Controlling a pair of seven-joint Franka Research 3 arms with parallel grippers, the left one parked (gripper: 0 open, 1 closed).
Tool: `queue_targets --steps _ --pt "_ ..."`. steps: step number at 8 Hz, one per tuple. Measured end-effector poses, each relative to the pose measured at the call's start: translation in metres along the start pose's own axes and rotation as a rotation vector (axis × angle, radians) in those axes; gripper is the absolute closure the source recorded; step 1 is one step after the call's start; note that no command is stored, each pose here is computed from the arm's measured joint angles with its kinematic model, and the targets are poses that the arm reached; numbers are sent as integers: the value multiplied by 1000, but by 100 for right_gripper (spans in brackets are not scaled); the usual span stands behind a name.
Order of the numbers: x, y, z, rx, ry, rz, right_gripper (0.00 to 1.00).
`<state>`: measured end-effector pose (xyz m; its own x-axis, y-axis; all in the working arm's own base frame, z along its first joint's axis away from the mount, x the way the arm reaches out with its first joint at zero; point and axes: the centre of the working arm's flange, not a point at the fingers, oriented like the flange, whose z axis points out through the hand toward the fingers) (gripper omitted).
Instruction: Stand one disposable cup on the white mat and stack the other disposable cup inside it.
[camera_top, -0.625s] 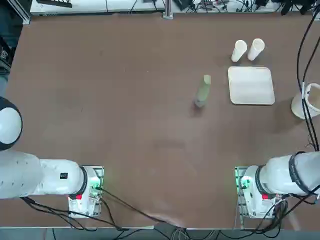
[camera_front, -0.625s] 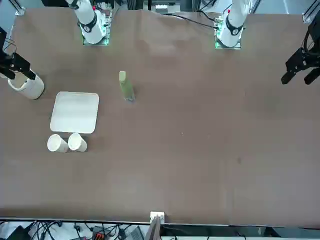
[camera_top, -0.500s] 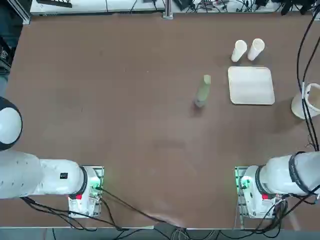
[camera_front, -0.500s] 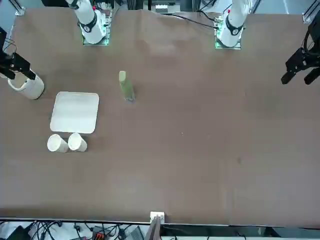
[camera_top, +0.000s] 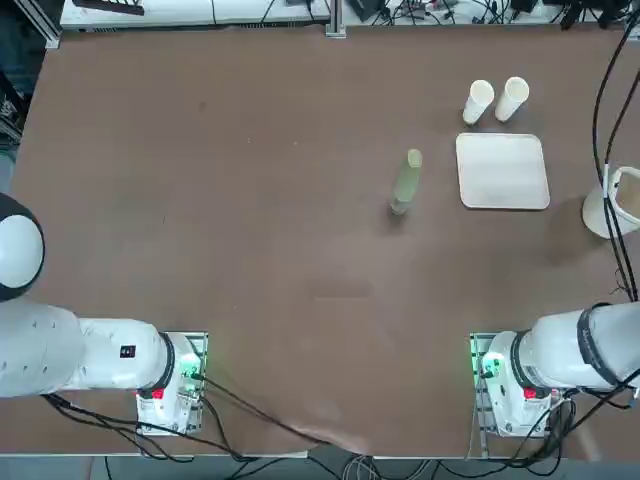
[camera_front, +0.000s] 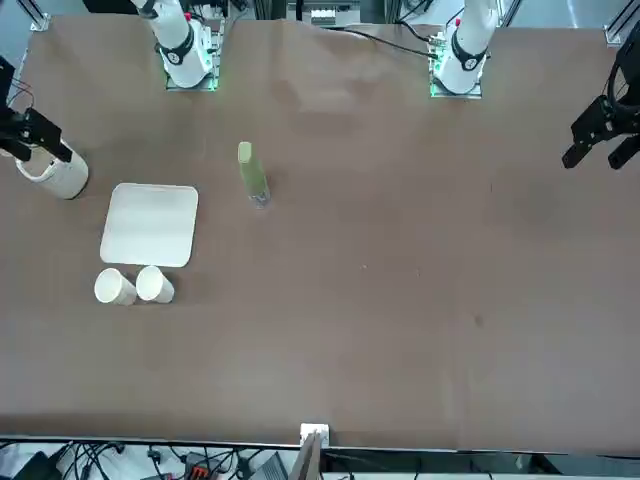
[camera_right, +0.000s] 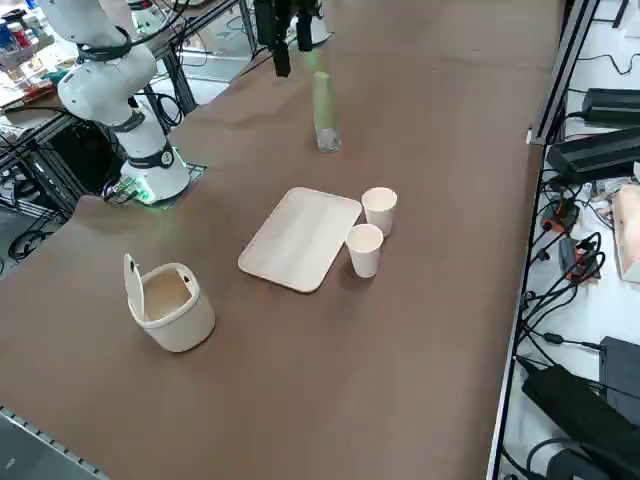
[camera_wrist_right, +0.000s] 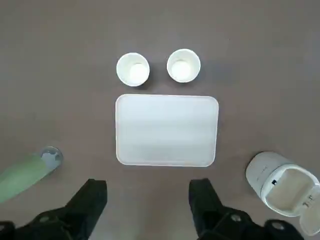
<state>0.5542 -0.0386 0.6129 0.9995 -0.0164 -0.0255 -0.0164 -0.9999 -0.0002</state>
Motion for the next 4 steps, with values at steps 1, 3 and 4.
queue_targets --steps 1,3,4 --pt "15 -4 12 2 26 -7 0" --pt "53 -17 56 5 56 -24 0" --pt "71 -24 85 5 57 -33 0"
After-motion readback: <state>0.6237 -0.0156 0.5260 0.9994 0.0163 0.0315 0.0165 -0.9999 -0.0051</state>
